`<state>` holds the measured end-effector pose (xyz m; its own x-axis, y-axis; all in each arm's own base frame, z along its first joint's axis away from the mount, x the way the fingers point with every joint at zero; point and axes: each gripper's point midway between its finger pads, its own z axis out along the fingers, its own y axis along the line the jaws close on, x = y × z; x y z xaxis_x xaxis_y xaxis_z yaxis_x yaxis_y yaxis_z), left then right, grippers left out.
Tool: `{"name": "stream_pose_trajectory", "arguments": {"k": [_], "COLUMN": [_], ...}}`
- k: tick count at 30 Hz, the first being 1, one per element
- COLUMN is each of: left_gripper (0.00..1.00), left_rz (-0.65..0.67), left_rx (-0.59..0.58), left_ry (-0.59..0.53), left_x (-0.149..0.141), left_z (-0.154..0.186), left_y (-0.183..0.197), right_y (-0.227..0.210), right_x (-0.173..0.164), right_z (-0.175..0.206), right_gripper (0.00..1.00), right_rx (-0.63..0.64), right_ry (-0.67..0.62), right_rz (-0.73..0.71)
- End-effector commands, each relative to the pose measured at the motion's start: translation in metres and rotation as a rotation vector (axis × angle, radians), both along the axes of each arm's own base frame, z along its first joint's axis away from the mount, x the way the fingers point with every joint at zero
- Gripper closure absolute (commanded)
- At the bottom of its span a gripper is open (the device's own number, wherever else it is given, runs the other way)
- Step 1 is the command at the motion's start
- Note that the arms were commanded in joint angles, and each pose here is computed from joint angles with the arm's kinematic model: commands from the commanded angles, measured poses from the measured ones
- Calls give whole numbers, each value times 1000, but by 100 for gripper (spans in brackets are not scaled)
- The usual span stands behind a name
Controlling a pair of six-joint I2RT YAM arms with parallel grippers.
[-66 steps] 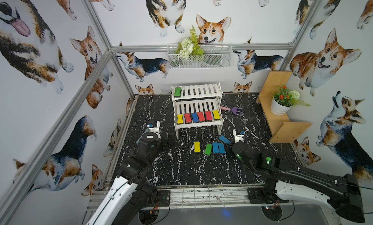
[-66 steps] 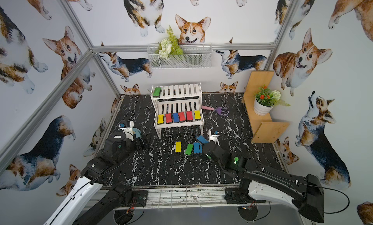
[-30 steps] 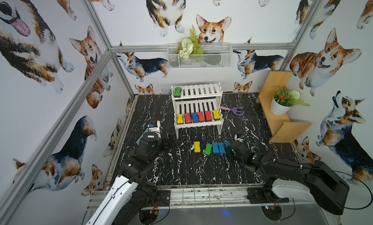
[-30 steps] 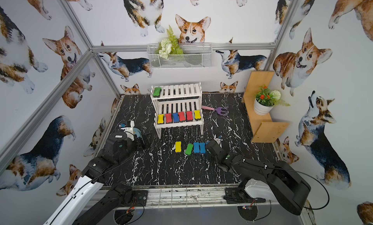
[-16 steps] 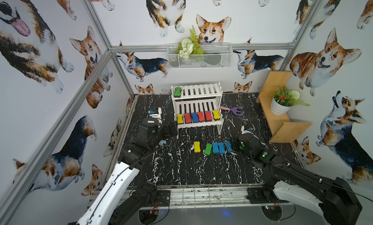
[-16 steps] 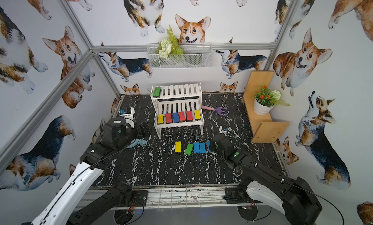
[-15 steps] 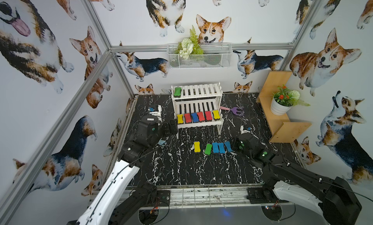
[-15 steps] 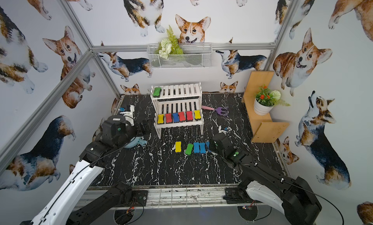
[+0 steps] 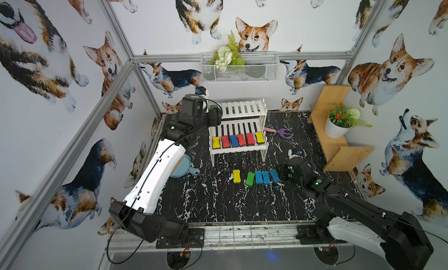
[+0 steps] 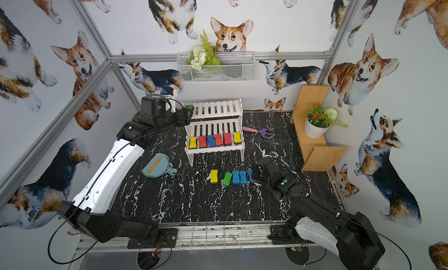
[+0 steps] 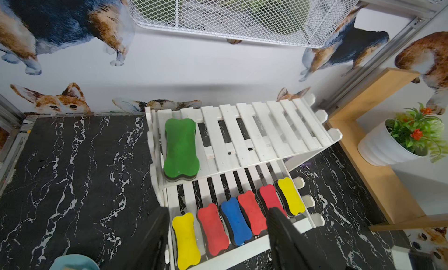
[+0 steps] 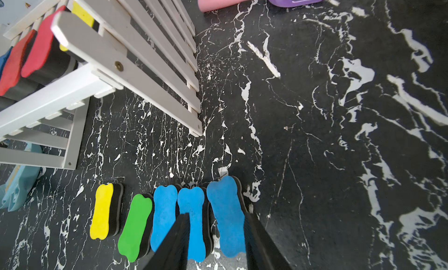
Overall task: Remove the whiteboard erasers from the shelf
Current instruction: Pick up the whiteboard eraser from the shelf.
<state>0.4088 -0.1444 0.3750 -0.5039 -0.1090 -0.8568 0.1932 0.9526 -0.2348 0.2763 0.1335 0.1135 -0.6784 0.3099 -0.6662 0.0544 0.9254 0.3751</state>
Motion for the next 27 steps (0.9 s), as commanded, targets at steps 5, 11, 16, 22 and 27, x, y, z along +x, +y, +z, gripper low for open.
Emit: {"name": "stream_pose_trajectory", "arguments": {"k": [5, 11, 16, 22, 27], "left_gripper": [38, 38, 38, 38, 38], "left_rz": [16, 72, 70, 101, 115], "left_rx": [79, 127, 146, 168, 176], "left_ry": [38, 46, 76, 79, 66], "left_x": [29, 41, 52, 62, 67], "left_z": [-8, -16, -30, -34, -33], "left_y": [-2, 6, 3, 6, 7], "right_y": [-6, -10, -12, -16, -18], "right_x": [0, 0, 1, 1, 1], "right_z": [-5, -8, -9, -9, -10], "right_gripper": [56, 56, 56, 55, 56], "right_rx": [-19, -12, -12, -12, -12], "right_ry": [8, 10, 10, 9, 11], "right_rz": [3, -6, -10, -15, -22]}}
